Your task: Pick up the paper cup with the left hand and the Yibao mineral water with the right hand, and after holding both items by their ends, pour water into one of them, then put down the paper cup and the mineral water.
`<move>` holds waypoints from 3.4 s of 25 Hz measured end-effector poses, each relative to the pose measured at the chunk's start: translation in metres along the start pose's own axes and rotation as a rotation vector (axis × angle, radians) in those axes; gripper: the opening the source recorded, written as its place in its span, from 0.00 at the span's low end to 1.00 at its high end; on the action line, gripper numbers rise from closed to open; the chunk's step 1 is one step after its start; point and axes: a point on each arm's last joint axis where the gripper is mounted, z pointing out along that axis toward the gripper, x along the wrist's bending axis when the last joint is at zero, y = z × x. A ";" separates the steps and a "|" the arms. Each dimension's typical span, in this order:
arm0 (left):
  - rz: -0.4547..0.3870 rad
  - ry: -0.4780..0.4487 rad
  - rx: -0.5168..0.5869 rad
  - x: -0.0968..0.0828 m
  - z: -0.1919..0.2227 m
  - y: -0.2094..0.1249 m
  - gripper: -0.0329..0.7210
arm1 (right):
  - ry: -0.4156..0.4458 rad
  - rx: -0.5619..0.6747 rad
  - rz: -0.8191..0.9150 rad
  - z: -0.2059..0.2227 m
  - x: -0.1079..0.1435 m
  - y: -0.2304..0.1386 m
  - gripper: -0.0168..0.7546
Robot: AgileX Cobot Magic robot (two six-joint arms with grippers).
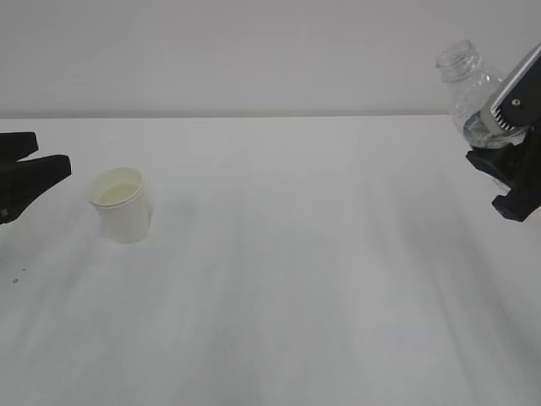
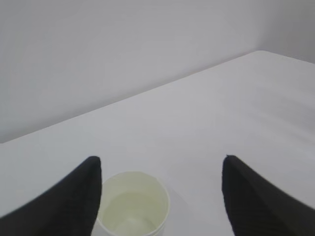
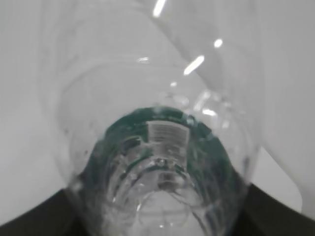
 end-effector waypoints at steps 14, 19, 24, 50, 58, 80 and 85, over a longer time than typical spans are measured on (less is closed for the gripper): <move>0.008 -0.006 -0.003 -0.002 -0.001 0.003 0.76 | 0.045 0.017 0.011 0.003 0.009 -0.007 0.57; 0.007 -0.007 -0.002 -0.002 -0.001 0.003 0.76 | 0.052 0.020 0.034 0.003 0.011 -0.008 0.57; 0.005 -0.008 -0.001 -0.002 -0.001 0.002 0.76 | 0.071 0.041 0.048 0.003 0.018 -0.015 0.57; -0.027 -0.011 0.001 -0.002 -0.001 0.002 0.76 | 0.166 0.114 0.074 0.018 0.037 -0.032 0.58; -0.027 -0.011 0.001 -0.002 -0.001 0.002 0.76 | 0.172 0.116 0.075 0.019 0.038 -0.033 0.57; -0.028 -0.011 0.001 -0.002 -0.001 0.002 0.76 | 0.187 0.119 0.076 0.022 0.040 -0.033 0.58; -0.028 -0.011 0.001 -0.002 -0.001 0.002 0.76 | 0.188 0.119 0.076 0.022 0.040 -0.033 0.58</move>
